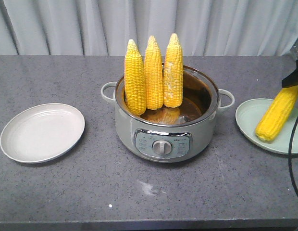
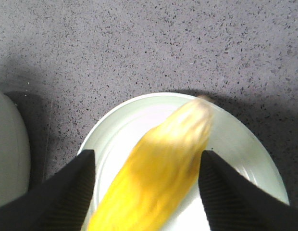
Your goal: Distribute corn equally
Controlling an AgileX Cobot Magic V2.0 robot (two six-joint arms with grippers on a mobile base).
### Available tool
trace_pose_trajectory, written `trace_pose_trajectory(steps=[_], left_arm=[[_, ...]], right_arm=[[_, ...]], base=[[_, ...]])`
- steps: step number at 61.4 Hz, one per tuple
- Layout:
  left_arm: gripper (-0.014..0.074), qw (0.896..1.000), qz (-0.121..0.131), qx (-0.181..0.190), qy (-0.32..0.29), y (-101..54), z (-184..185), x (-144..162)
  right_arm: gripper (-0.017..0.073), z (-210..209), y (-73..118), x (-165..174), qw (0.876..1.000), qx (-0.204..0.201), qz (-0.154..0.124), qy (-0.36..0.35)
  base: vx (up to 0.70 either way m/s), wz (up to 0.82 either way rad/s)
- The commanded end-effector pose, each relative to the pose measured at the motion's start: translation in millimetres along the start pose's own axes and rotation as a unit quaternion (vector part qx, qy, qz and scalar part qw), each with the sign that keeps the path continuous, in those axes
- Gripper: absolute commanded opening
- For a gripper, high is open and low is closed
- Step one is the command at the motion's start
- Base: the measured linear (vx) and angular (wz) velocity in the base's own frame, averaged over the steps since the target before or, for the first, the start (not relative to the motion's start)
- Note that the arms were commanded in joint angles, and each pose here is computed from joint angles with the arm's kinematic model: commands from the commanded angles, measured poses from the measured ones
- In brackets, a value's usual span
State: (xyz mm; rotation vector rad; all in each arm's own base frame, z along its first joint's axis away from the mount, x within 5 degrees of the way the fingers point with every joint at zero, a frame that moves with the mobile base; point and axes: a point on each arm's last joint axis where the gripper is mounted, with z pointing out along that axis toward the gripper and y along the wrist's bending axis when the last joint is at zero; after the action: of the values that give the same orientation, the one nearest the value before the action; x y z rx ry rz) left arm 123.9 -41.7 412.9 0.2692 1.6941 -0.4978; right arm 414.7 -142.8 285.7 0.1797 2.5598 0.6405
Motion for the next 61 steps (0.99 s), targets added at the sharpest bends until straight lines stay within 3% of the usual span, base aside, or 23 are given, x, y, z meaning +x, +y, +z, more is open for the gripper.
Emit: trace_pose_trajectory(steps=[1,12,23,32,40,53,61], left_arm=[[0.0440,0.999,-0.009,-0.003,-0.038,-1.9,-2.7,-14.1],[0.0440,0.999,-0.010,-0.002,-0.036,-2.1,-2.7,-13.8],[0.0440,0.999,-0.010,-0.001,-0.035,-2.3,-2.7,-13.6],[0.0440,0.999,-0.023,0.003,-0.042,-2.4,-1.8,-14.9],[0.0438,0.995,-0.074,0.012,-0.070,0.8,5.2,-21.9],[0.0438,0.997,-0.050,0.018,-0.056,15.2,40.0,-47.7],[0.0439,0.997,-0.040,0.042,-0.042,26.5,75.0,-74.6]], right_arm=[[0.0472,-29.4,18.6,-10.1,0.998,-0.003,-0.016,-0.054],[0.0471,-37.6,26.2,-11.5,0.997,-0.012,-0.015,-0.069],[0.0411,-69.2,60.8,-11.0,0.991,-0.072,-0.036,-0.110],[0.0206,-110.1,102.8,-2.6,0.974,-0.129,-0.104,-0.153],[-0.0016,-152.9,140.1,11.8,0.955,-0.135,-0.166,-0.204],[-0.0008,-211.2,190.6,47.4,0.930,-0.116,-0.230,-0.261],[-0.0008,-231.1,208.5,64.1,0.919,-0.108,-0.253,-0.282]], base=[[0.00,0.00],[0.00,0.00],[0.00,0.00],[0.00,0.00],[0.00,0.00],[0.00,0.00],[0.00,0.00]])
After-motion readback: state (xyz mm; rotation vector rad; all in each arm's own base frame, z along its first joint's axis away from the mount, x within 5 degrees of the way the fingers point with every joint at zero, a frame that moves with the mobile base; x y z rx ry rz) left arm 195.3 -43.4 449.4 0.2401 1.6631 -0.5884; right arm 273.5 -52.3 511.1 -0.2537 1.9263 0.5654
